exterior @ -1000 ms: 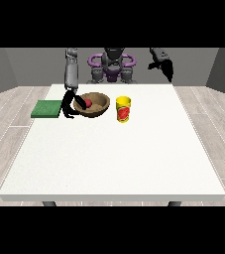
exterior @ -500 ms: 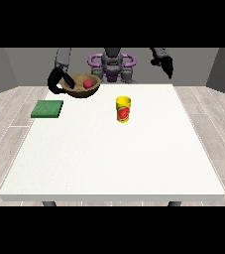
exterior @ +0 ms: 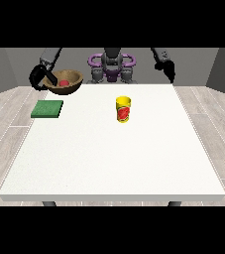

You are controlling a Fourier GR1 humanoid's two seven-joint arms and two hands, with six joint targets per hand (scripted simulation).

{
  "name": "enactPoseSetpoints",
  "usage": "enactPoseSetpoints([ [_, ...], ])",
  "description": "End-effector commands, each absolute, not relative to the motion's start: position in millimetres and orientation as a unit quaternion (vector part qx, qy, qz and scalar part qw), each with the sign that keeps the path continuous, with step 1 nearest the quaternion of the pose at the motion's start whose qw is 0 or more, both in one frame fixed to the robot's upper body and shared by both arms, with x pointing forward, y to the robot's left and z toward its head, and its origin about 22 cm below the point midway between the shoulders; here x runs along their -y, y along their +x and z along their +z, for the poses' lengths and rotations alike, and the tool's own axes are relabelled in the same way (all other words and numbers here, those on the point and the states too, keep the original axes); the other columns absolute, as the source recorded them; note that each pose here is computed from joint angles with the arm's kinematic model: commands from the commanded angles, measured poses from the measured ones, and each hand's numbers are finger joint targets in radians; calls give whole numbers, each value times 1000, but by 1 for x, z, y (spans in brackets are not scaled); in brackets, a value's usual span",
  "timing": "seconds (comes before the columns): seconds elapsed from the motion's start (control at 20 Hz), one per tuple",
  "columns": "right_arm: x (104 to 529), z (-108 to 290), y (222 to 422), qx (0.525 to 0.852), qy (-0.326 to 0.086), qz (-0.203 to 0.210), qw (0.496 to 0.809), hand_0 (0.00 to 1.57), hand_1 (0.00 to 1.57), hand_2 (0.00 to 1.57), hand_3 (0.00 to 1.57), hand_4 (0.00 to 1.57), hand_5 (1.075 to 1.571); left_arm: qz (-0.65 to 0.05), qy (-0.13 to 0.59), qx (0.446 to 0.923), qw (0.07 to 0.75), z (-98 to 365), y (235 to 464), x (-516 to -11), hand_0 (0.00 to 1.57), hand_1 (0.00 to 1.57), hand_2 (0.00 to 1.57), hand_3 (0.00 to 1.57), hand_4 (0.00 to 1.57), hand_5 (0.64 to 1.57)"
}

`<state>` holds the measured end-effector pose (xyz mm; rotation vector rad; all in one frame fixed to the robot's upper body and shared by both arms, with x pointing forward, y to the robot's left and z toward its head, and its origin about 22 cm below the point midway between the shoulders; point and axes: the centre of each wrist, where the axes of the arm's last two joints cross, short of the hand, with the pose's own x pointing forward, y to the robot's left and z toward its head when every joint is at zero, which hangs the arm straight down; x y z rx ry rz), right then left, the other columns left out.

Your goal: Pick the cup and pour the ball into the bowl, then pick the bowl and place it on the pad

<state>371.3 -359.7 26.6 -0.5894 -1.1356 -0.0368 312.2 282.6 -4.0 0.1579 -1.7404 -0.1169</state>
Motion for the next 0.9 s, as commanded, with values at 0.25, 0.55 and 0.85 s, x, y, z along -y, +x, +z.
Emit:
enactPoseSetpoints([
  [0.25,443,41,335,563,-301,-56,767,1571,1571,1571,0,884,1571,-20,82,812,578,82,319,-394,0,0,0,0,1319,1562],
  [0.55,428,20,332,582,-322,-70,744,1571,1571,1571,0,796,1566,6,85,833,546,105,292,-474,0,0,0,0,1266,1571],
  [0.85,452,42,330,603,-317,-75,728,1571,1571,1571,0,685,1567,20,103,840,532,112,277,-509,0,0,0,0,1187,1557],
])
